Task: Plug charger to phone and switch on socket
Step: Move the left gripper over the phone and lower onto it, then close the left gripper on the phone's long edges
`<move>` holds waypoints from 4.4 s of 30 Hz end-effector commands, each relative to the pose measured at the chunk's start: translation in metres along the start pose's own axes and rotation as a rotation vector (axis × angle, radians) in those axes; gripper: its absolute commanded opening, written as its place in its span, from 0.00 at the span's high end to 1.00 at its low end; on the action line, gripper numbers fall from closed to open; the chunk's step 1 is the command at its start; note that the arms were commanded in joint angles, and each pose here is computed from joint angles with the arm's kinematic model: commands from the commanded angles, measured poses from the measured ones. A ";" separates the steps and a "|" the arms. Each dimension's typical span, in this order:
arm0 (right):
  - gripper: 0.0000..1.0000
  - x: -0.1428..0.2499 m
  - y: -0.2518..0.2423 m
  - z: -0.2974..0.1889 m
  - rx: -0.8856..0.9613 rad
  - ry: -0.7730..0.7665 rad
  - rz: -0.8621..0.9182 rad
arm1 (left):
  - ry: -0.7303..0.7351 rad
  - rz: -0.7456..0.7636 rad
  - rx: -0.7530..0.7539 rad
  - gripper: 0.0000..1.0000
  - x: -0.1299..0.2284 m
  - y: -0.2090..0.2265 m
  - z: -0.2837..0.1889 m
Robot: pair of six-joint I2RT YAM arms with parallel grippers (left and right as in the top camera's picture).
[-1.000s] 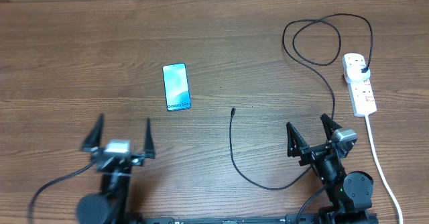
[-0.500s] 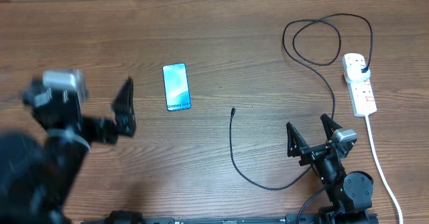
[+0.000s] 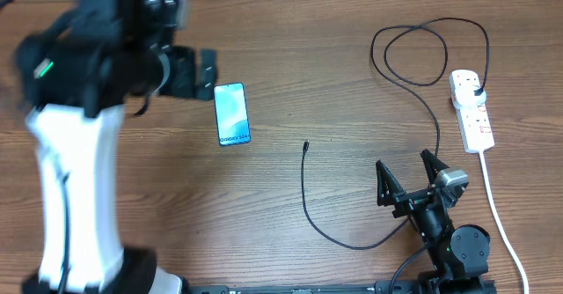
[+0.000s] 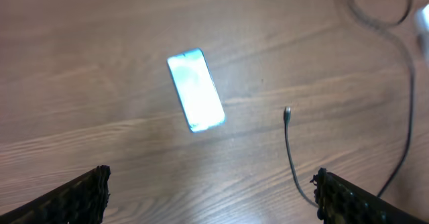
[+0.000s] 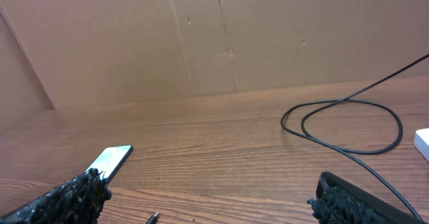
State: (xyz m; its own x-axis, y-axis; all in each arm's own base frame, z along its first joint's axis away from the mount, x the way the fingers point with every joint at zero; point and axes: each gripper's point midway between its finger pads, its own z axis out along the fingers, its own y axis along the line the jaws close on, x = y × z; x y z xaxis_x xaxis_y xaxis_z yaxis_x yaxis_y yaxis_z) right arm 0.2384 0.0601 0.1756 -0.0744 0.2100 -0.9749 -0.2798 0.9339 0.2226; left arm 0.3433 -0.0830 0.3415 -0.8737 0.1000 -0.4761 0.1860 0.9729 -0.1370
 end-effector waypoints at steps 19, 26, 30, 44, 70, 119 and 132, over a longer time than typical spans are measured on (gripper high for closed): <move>0.00 0.003 0.001 0.000 -0.008 0.001 -0.004 | 0.448 -0.230 -0.086 0.96 0.022 0.018 0.176; 0.00 0.003 0.001 0.000 -0.008 0.001 -0.005 | 0.581 -0.256 -0.150 0.21 0.046 0.026 0.228; 0.00 0.003 0.001 0.000 -0.008 0.001 -0.005 | 0.662 -0.256 -0.164 0.00 0.062 0.029 0.255; 0.00 0.003 0.001 0.000 -0.008 0.001 -0.004 | 0.764 -0.253 -0.183 0.00 0.091 0.033 0.312; 0.00 0.003 0.001 0.000 -0.008 0.001 -0.004 | 0.797 -0.257 -0.192 0.01 0.124 0.039 0.348; 0.00 0.003 0.001 0.000 -0.008 0.001 -0.005 | 0.797 -0.229 -0.265 0.00 0.191 0.064 0.400; 0.00 0.003 0.001 0.000 -0.008 0.001 -0.004 | 0.810 -0.227 -0.274 0.01 0.228 0.070 0.414</move>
State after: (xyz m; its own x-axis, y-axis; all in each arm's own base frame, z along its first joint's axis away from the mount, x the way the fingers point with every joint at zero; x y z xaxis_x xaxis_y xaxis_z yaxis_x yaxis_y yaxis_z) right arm 0.2384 0.0601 0.1753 -0.0752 0.2103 -0.9747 -0.2796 0.9339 0.2230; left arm 0.4226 -0.1000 -0.0144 -0.9965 -0.0816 0.0179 -0.0814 0.9966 0.0113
